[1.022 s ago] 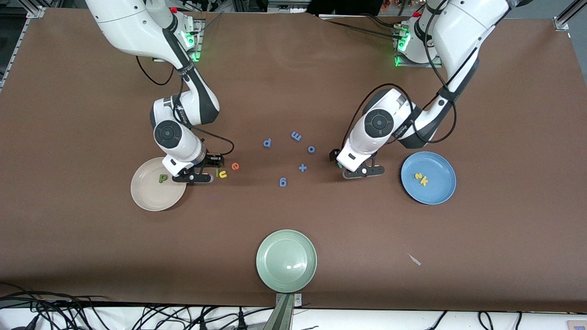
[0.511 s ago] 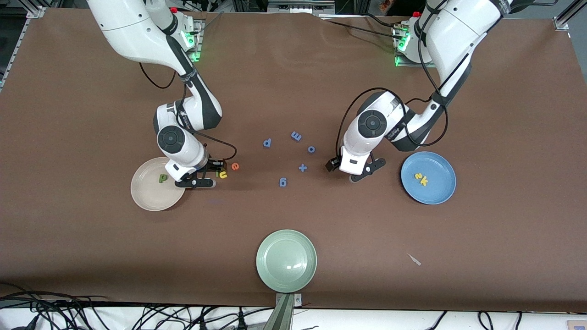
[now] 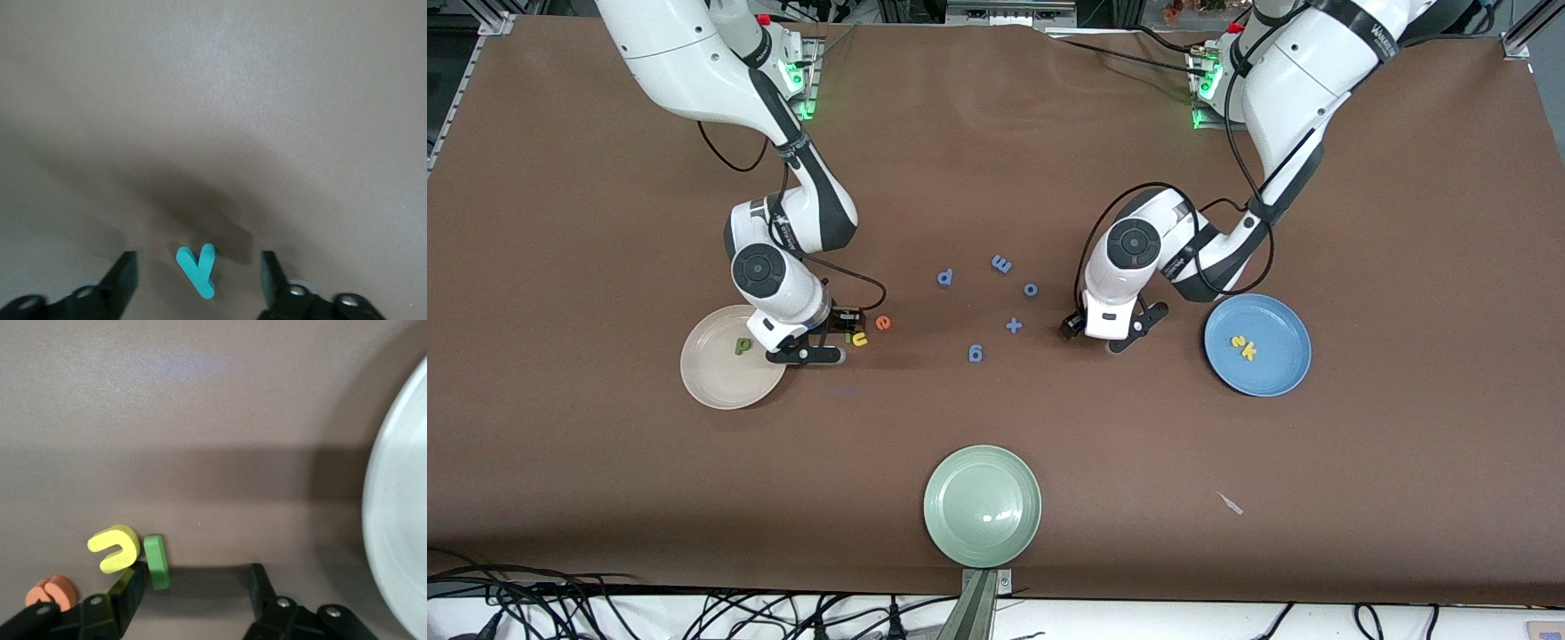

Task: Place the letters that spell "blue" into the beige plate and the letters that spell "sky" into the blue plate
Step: 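Grasp the teal y with the left gripper while the right gripper grasps the l, then release the l and y onto the beige and blue plates with both grippers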

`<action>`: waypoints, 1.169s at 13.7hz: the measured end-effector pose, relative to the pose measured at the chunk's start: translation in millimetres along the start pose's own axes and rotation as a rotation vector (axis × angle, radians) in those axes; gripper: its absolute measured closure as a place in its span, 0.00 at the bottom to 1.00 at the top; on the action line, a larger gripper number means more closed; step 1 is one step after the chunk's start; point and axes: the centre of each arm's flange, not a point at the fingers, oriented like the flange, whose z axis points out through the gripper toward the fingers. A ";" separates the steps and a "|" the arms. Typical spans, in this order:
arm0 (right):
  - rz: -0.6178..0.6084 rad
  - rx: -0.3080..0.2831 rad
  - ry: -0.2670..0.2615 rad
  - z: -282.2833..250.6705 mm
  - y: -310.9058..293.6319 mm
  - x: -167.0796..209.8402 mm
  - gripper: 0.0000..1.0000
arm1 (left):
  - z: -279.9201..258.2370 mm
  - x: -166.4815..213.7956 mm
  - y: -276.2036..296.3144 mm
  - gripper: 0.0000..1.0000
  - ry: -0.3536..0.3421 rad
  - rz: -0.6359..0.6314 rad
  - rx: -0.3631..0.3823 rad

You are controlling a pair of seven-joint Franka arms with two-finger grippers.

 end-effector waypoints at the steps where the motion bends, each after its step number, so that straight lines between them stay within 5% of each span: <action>1: -0.001 0.002 0.003 -1.7 -0.7 0.8 0.47 | 1.9 -1.8 0.2 0.22 0.006 0.011 0.002; 3: -0.001 0.004 0.009 -4.9 -1.7 2.4 0.68 | 4.7 -3.2 -0.3 0.40 0.023 0.027 0.007; 6: 0.004 0.003 0.010 -5.3 1.5 3.7 0.82 | 1.7 -4.4 1.6 0.73 0.028 0.030 -0.001; 11: -0.002 0.004 0.010 -5.8 2.1 4.3 0.91 | 0.9 -4.1 1.6 0.74 0.030 0.030 0.001; 16: -0.086 -0.005 -0.048 -40.3 41.4 40.0 0.91 | -38.5 32.7 -9.1 0.74 0.114 0.159 0.118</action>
